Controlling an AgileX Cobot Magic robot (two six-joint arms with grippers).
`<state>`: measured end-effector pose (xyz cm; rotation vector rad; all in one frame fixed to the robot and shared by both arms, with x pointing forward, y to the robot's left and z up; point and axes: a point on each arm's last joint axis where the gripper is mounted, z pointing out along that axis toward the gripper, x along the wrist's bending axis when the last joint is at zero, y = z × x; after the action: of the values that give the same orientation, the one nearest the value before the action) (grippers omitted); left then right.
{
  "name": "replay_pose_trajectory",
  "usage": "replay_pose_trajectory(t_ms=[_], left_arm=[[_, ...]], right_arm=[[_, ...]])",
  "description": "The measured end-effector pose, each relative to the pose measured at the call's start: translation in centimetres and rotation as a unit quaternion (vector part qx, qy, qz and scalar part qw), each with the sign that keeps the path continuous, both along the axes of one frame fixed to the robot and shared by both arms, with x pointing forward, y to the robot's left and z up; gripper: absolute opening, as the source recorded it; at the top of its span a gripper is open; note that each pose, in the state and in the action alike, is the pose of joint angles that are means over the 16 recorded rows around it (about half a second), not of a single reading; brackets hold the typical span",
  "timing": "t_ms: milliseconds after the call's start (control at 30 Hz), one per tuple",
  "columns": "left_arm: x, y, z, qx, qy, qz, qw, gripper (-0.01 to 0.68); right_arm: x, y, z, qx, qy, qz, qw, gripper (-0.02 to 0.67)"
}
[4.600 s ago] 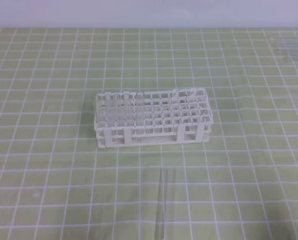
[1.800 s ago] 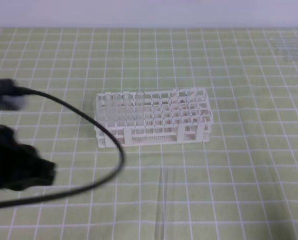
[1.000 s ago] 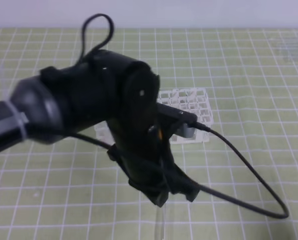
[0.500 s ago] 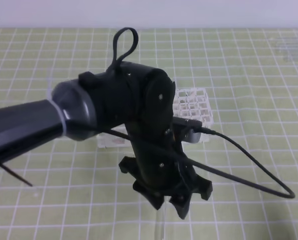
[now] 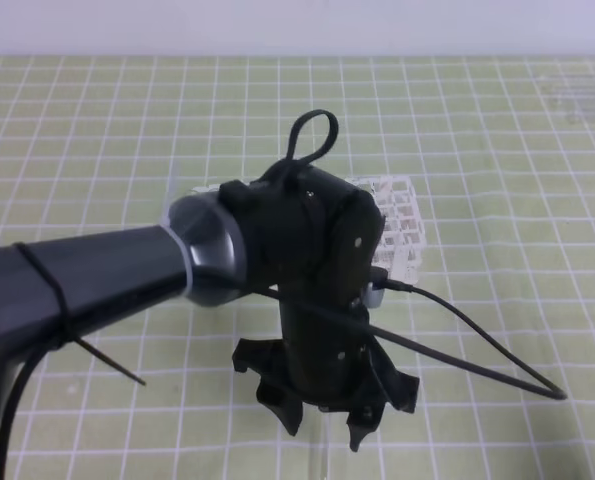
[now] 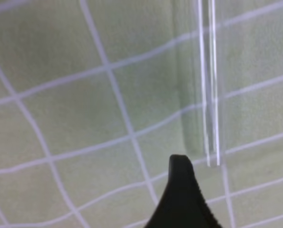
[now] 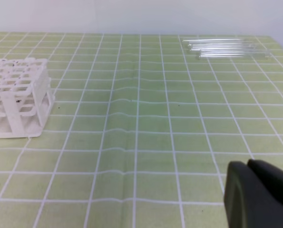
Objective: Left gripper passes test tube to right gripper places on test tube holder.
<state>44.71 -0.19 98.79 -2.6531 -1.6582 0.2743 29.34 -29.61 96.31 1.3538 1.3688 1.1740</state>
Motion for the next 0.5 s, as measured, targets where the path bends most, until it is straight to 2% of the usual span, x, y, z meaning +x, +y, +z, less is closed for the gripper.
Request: replay_pose_trajectory(t_ms=[500], left_arm=[[-0.9, -0.1, -2.7, -0.006, -0.020, 0.028, 0.999, 0.421]], right_arm=[[0.0, 0.0, 0.0, 0.000, 0.000, 0.000, 1.000, -0.018]])
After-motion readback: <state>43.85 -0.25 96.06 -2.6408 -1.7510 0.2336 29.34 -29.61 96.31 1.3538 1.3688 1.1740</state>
